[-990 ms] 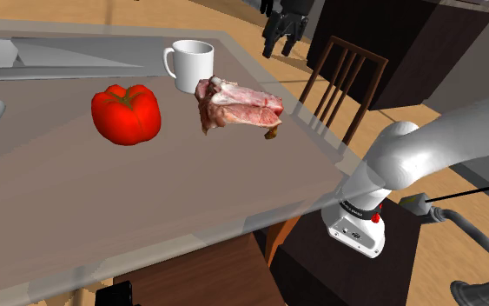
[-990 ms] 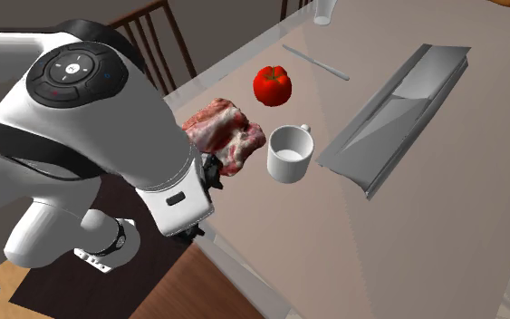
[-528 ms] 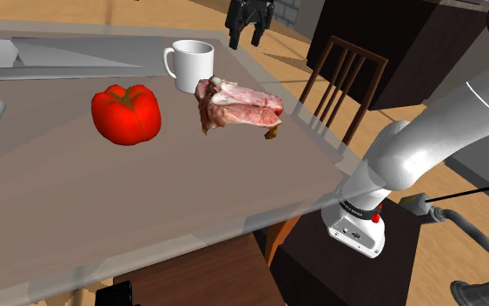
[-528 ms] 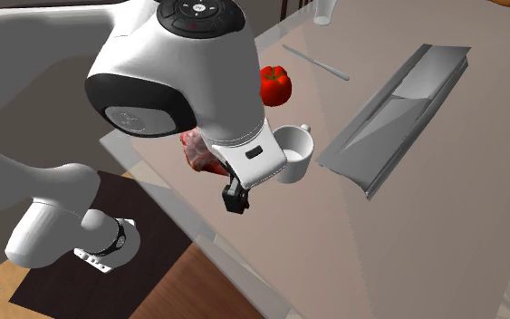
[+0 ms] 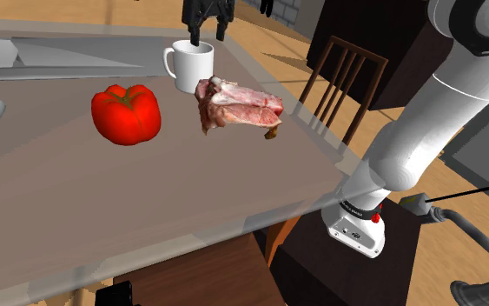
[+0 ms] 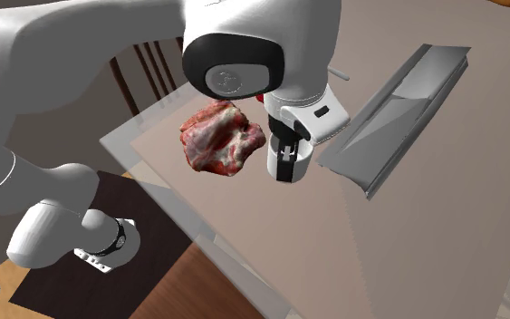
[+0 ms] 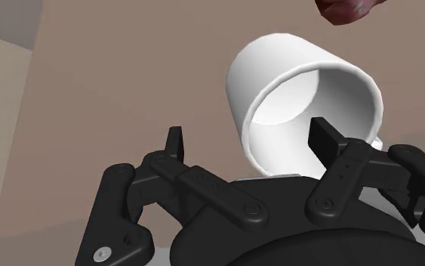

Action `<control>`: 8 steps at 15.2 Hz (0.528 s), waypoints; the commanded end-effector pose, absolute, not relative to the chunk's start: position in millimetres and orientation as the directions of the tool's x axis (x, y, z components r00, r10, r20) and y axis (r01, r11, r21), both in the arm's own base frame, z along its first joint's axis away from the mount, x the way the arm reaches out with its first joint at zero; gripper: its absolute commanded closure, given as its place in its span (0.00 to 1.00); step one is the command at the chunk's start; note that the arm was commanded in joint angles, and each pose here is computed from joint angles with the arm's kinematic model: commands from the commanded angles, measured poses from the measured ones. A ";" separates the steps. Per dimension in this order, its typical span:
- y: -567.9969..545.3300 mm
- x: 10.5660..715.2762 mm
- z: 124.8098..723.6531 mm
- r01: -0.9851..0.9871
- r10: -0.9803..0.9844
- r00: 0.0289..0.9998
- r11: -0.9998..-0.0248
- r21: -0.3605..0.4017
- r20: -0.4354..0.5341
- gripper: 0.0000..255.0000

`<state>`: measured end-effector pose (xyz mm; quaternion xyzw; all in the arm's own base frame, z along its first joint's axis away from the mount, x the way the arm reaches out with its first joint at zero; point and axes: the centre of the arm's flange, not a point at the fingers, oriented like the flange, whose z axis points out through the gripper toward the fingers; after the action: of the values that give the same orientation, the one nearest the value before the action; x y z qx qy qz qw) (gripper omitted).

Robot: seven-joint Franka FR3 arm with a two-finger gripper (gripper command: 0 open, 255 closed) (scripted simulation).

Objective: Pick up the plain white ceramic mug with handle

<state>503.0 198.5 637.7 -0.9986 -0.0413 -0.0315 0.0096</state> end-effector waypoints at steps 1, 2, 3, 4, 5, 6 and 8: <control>201.5 508.0 629.5 0.086 0.085 0.994 -0.996 -0.014 0.062 0.00; 201.5 507.9 624.2 0.086 0.085 0.994 -0.996 -0.014 0.062 0.00; 201.5 508.0 618.9 0.086 0.085 0.994 -0.996 -0.014 0.062 0.00; 201.5 508.0 613.6 0.086 0.085 0.994 -0.996 -0.014 0.062 0.00; 201.5 508.0 608.4 0.086 0.085 0.994 -0.996 -0.014 0.062 0.00; 201.5 508.0 603.1 0.086 0.085 0.994 -0.996 -0.014 0.062 0.00; 201.5 508.0 600.0 0.086 0.085 0.994 -0.996 -0.014 0.062 0.00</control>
<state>508.2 201.8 602.0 -0.9986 -0.0429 -0.0304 0.0085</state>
